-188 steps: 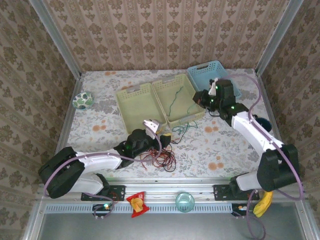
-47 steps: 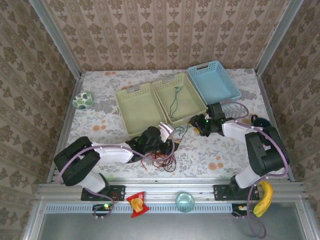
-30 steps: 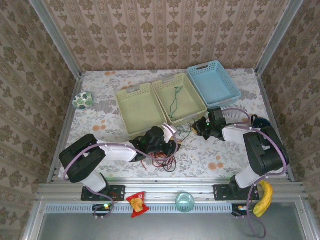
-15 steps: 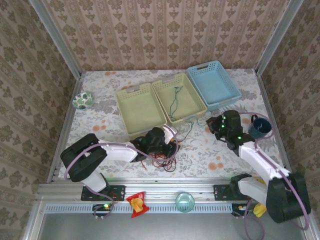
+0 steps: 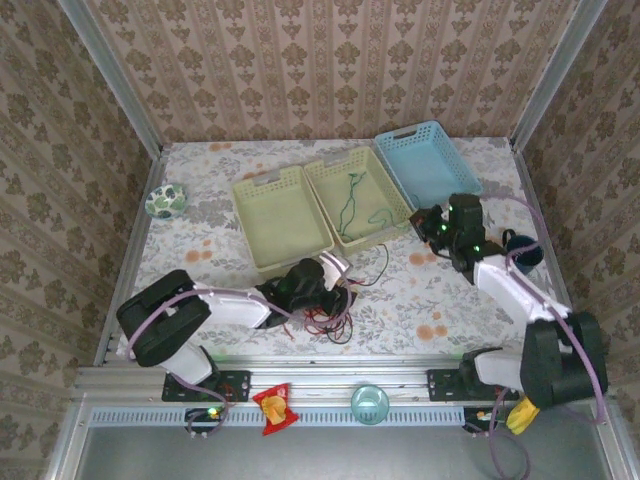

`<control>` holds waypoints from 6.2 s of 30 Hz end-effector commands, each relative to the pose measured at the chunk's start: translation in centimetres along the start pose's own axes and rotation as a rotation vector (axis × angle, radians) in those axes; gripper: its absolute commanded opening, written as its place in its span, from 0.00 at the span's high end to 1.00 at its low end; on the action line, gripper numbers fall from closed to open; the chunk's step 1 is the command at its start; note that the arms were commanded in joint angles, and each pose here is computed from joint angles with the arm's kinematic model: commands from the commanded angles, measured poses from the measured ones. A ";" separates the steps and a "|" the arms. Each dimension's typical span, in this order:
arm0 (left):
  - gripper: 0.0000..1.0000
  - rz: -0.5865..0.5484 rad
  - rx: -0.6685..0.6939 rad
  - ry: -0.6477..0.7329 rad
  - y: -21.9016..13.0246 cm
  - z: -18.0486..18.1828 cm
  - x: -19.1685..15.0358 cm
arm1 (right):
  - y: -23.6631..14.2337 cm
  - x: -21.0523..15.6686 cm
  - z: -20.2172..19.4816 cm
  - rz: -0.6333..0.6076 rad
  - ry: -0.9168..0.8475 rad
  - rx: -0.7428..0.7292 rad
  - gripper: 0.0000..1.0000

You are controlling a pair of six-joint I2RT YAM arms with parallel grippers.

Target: Untangle the cables

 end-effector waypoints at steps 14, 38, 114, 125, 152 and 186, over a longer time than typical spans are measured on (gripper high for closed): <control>0.39 -0.306 0.196 -0.080 -5.2 3.3 6.4 | 9.1 -1.2 4.8 0.271 -0.143 0.071 0.45; 0.37 -0.141 0.002 0.003 -0.8 -0.5 4.3 | 3.6 -9.4 -5.9 0.376 -0.299 -0.219 0.76; 0.35 0.041 0.004 0.019 1.5 0.0 -1.3 | 1.3 12.2 28.2 -0.892 -1.143 -0.309 1.00; 0.34 0.043 0.012 0.007 1.5 0.3 -1.4 | 5.2 15.9 22.1 -0.798 -1.088 -0.496 1.00; 0.34 -0.019 0.010 0.014 0.7 0.0 0.1 | 7.8 14.4 2.8 -0.198 -0.566 -0.554 0.41; 0.37 -0.120 0.029 -0.053 -1.9 1.6 2.2 | 0.4 -14.2 -1.0 0.659 -0.762 -0.164 0.44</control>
Point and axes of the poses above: each hand's point on the last joint's axis, 136 mm out from that joint toward the fingers, its own y axis out along the fingers, its own z axis along the line the jaws close on, x = y × z, the point moved 5 cm from there along -y, back along the fingers, and after that the axes turned 2 degrees about -y, right-handed, at the moved point
